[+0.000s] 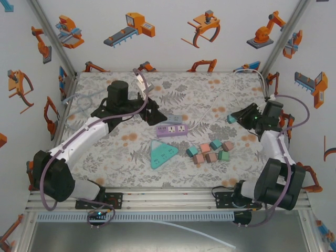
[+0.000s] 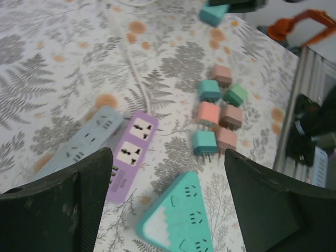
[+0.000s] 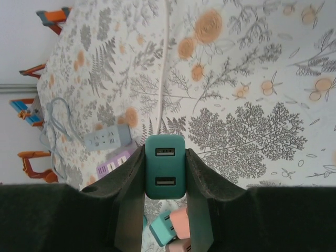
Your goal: Pull the plug off the socket
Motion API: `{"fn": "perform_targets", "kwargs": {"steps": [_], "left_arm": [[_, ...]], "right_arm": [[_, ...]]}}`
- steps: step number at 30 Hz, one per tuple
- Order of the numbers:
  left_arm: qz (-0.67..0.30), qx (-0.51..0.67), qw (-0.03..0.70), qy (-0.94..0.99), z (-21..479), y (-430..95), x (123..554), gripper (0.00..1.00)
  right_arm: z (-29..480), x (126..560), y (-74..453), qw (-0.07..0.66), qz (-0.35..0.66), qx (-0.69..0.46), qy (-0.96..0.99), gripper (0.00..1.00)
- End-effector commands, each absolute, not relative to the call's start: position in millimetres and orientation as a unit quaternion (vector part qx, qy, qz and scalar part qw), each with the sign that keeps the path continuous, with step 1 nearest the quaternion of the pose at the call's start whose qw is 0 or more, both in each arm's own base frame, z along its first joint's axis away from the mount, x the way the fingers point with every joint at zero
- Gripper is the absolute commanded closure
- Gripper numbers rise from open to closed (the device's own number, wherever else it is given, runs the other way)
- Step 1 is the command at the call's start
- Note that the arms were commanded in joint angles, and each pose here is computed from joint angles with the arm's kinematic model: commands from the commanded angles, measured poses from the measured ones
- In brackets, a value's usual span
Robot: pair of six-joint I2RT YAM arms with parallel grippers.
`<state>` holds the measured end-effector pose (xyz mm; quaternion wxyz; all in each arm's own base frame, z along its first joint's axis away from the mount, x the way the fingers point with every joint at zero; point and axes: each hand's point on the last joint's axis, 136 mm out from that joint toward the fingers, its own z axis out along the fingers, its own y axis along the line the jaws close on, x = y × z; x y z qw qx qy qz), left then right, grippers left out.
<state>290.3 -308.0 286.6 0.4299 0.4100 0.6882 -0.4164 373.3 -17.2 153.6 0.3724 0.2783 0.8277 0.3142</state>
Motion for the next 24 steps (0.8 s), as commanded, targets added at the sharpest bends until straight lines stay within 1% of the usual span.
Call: {"fn": "perform_targets", "kwargs": {"steps": [1, 4, 10, 13, 16, 19, 24], "left_arm": [[-0.441, 0.499, 0.417, 0.618, 294.8, -316.0, 242.5, 0.16], [-0.444, 0.515, 0.411, 0.607, 290.5, -317.4, 230.0, 0.14], [-0.449, 0.523, 0.409, 0.598, 289.2, -321.2, 227.9, 0.01], [-0.452, 0.522, 0.405, 0.599, 287.0, -324.5, 230.3, 0.03], [-0.45, 0.522, 0.405, 0.601, 285.4, -326.4, 232.0, 0.03], [-0.432, 0.514, 0.412, 0.616, 281.1, -325.1, 239.2, 0.03], [-0.384, 0.492, 0.425, 0.655, 270.6, -318.1, 257.3, 0.03]], "right_arm": [[140.6, 375.0, -6.7, 0.37, 0.349, 0.265, 0.819, 0.91], [115.0, 368.5, -1.8, 0.345, 0.354, 0.266, 0.828, 0.9], [76.2, 352.5, 8.8, 0.301, 0.363, 0.267, 0.84, 0.87], [64.2, 346.4, 10.2, 0.286, 0.355, 0.266, 0.849, 0.84], [54.5, 341.2, 12.9, 0.272, 0.343, 0.261, 0.86, 0.77], [47.7, 336.6, 13.6, 0.262, 0.324, 0.253, 0.873, 0.71], [43.1, 330.9, 9.0, 0.254, 0.288, 0.244, 0.891, 0.64]]}}
